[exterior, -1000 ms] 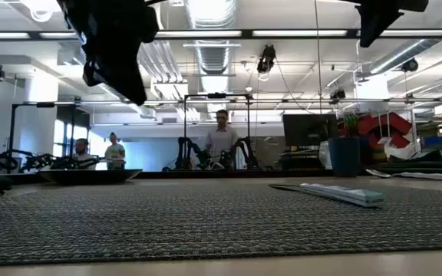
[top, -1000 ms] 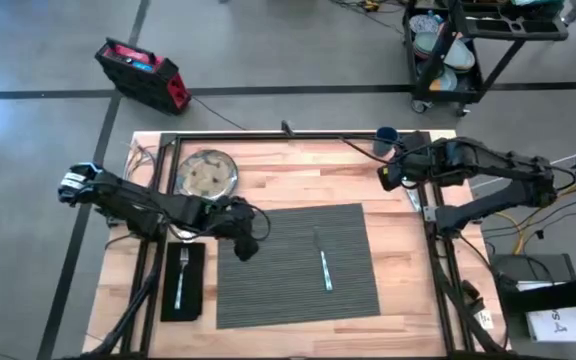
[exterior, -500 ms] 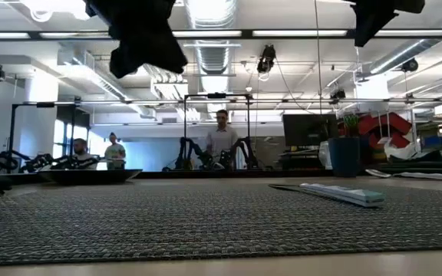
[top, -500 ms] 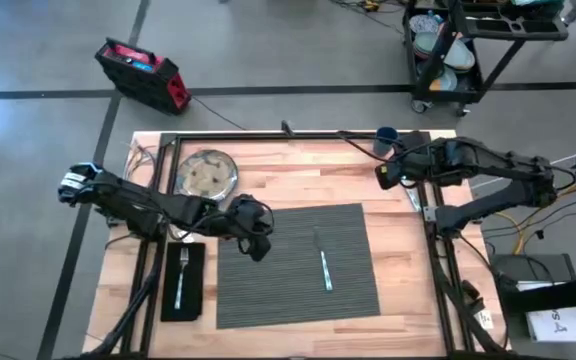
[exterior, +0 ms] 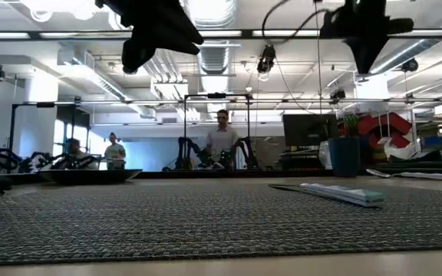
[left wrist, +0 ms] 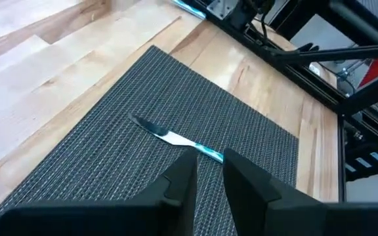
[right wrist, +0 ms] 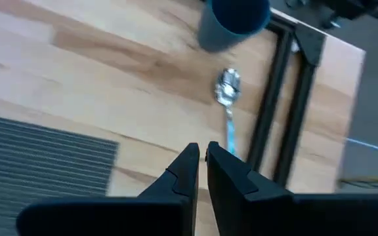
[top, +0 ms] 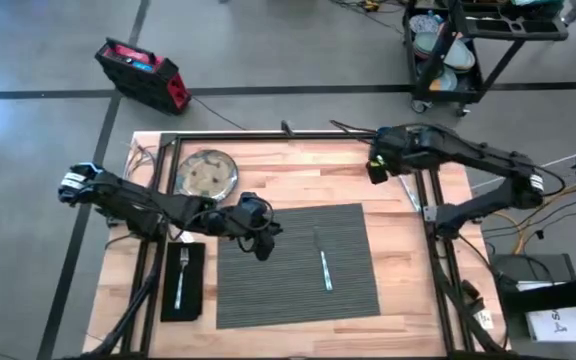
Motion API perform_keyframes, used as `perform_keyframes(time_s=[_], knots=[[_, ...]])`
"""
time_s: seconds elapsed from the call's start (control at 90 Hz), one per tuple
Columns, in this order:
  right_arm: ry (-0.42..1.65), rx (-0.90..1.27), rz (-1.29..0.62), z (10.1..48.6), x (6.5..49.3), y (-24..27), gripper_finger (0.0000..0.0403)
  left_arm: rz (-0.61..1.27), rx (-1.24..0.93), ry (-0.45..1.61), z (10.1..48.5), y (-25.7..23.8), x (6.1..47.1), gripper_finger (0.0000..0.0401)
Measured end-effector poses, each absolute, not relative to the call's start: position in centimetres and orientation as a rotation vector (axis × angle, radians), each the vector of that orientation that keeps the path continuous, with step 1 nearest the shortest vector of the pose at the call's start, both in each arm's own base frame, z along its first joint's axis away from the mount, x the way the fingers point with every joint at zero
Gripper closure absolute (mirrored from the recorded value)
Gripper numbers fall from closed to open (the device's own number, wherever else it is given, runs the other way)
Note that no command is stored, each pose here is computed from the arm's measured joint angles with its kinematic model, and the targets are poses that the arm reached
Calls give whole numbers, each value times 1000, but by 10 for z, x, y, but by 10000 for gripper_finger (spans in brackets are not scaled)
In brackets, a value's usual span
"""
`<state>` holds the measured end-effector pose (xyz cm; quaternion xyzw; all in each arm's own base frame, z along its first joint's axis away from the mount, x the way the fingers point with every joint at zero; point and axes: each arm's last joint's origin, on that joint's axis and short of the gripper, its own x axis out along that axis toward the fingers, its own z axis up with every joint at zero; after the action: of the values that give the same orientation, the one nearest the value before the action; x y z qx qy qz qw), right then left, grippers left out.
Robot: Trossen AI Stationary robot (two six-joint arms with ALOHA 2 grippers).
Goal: Set table place
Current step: Put the white and blue patterned spoon on the dark blue table mat
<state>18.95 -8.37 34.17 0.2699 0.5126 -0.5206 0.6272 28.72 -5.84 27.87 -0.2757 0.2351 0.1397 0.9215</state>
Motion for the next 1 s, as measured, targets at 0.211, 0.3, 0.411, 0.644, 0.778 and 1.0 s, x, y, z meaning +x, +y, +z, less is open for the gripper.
perform_keyframes(time_s=[0.211, 0.3, 0.411, 0.644, 0.778, 1.0], knots=[[1356, 585, -1220, 319, 197, -123, 389, 286, -567, 480, 279, -58, 287, 342], [1417, 599, -1236, 309, 193, -138, 389, 286, -567, 480, 279, -58, 287, 342], [1438, 630, -1264, 298, 184, -154, 389, 290, -566, 478, 279, -58, 287, 342], [1318, 757, -1228, 274, 172, -168, 389, 288, -558, 479, 279, -58, 287, 342], [1343, 787, -1248, 252, 166, -167, 389, 284, -541, 481, 279, -58, 287, 342], [1422, 859, -1319, 214, 152, -158, 389, 283, -540, 482, 279, -58, 287, 342]])
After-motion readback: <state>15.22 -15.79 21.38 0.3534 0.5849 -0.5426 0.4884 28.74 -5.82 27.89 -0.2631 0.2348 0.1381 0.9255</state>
